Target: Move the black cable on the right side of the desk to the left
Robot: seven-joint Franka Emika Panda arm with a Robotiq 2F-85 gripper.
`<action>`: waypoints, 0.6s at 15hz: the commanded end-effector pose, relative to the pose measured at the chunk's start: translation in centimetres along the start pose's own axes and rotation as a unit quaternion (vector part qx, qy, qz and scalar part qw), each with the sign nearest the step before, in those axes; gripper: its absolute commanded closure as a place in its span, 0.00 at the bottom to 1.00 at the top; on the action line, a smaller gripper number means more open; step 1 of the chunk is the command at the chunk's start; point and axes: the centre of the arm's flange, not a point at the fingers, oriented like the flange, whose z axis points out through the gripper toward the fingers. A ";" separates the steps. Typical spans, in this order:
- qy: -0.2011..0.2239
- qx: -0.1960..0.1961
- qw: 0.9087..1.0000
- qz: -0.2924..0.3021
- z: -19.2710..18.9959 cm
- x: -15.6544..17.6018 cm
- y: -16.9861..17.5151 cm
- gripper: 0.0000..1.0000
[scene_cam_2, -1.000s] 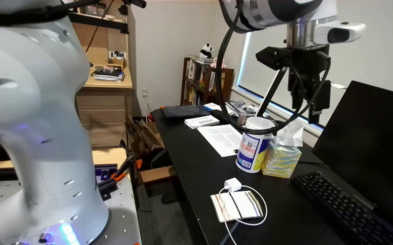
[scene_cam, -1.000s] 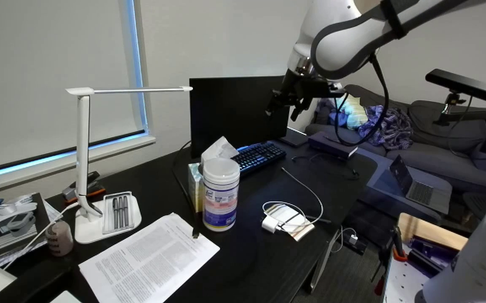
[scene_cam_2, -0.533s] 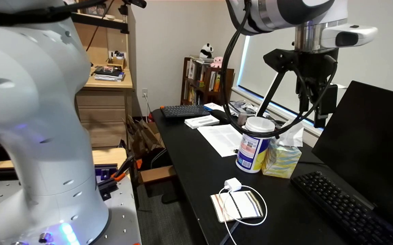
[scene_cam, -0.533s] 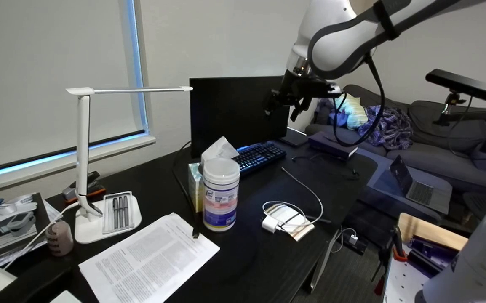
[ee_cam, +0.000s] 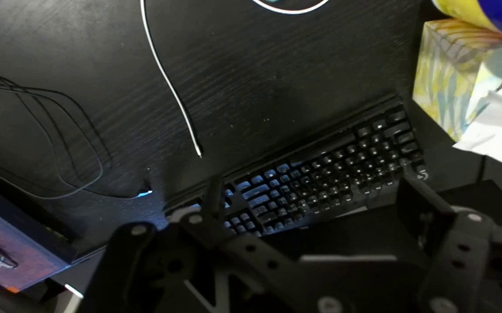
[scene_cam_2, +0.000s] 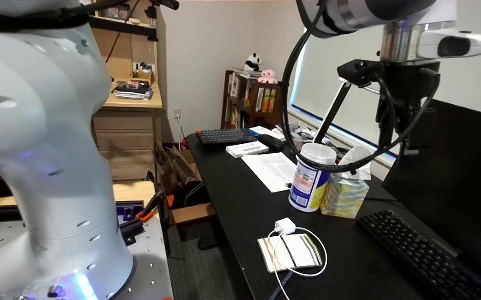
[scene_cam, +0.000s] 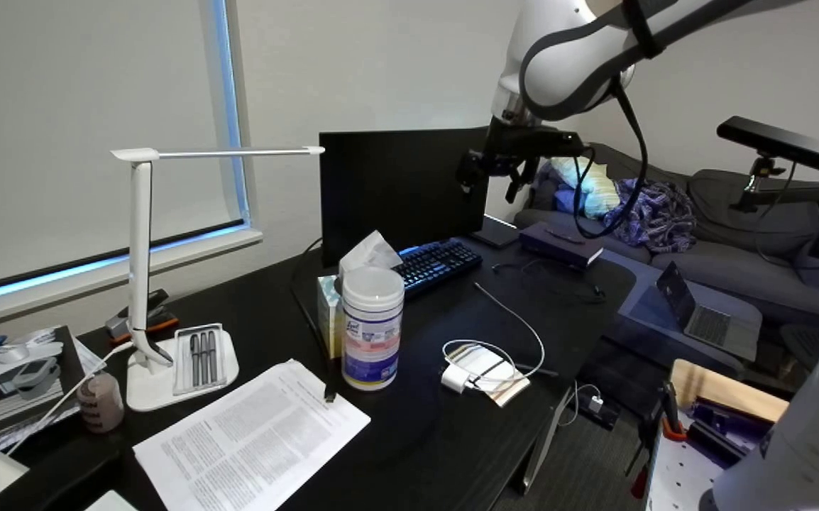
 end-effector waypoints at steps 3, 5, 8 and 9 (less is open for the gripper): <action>-0.043 -0.035 0.996 0.064 4.0 7.6 4.8 0.00; -0.050 -0.045 0.993 0.094 6.0 9.5 6.5 0.00; -0.064 -0.064 0.986 0.142 9.0 11.7 9.2 0.00; -0.068 -0.071 0.983 0.157 9.9 12.4 10.2 0.00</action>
